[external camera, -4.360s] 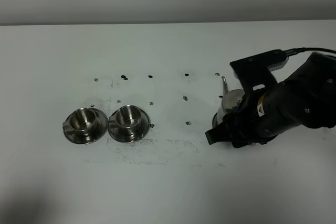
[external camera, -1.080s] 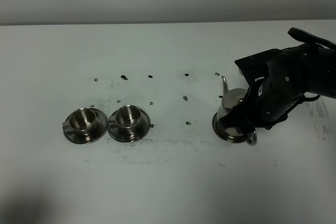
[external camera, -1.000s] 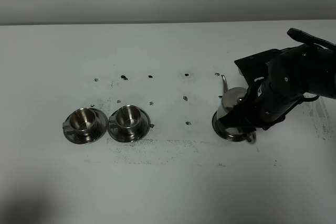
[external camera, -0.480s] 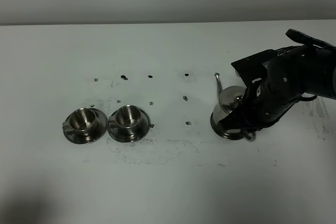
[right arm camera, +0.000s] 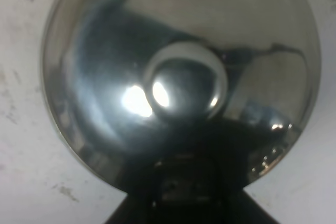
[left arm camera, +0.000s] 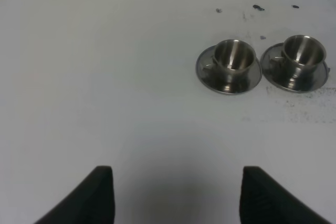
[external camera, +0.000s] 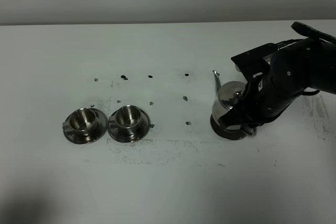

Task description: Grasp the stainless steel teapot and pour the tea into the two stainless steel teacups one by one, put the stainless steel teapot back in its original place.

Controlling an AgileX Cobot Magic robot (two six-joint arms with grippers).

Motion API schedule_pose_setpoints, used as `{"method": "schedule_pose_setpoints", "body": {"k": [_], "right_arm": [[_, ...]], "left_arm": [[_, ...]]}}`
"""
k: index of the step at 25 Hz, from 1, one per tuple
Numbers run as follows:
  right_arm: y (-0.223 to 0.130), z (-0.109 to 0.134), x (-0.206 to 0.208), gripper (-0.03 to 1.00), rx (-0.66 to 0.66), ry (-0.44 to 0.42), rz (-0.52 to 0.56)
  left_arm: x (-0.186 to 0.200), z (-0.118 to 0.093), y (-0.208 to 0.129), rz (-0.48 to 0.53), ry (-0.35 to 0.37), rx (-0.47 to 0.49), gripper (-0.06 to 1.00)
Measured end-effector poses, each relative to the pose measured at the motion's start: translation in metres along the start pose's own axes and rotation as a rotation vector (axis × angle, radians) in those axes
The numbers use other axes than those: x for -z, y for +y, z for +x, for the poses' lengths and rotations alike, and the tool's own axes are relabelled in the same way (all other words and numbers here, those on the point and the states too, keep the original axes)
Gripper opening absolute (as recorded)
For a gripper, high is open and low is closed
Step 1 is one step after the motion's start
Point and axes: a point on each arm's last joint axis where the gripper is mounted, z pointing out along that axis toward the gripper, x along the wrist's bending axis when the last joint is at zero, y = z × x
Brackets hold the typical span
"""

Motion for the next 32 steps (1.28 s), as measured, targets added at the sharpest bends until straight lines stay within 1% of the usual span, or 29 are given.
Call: {"method": "schedule_pose_setpoints", "body": {"k": [5,9,11,14,16,19,25,32], "right_arm": [[0.001,0.0,0.019,0.21,0.015,-0.003,-0.043],[0.002,0.0,0.022,0.21,0.091,-0.003,-0.039],[0.005,0.0,0.025,0.21,0.157,-0.002,-0.05],[0.018,0.002,0.035,0.21,0.25,0.003,-0.094],[0.028,0.005,0.041,0.21,0.329,0.003,-0.117],[0.039,0.01,0.046,0.21,0.473,0.008,-0.119],[0.062,0.027,0.048,0.21,0.711,0.061,-0.166],[0.089,0.047,0.044,0.21,0.967,0.073,-0.202]], "left_arm": [[0.0,0.0,0.0,0.0,0.0,0.0,0.51],[0.0,0.0,0.0,0.0,0.0,0.0,0.51],[0.0,0.0,0.0,0.0,0.0,0.0,0.51],[0.0,0.0,0.0,0.0,0.0,0.0,0.51],[0.0,0.0,0.0,0.0,0.0,0.0,0.51],[0.0,0.0,0.0,0.0,0.0,0.0,0.51],[0.0,0.0,0.0,0.0,0.0,0.0,0.51],[0.0,0.0,0.0,0.0,0.001,0.0,0.51]]}}
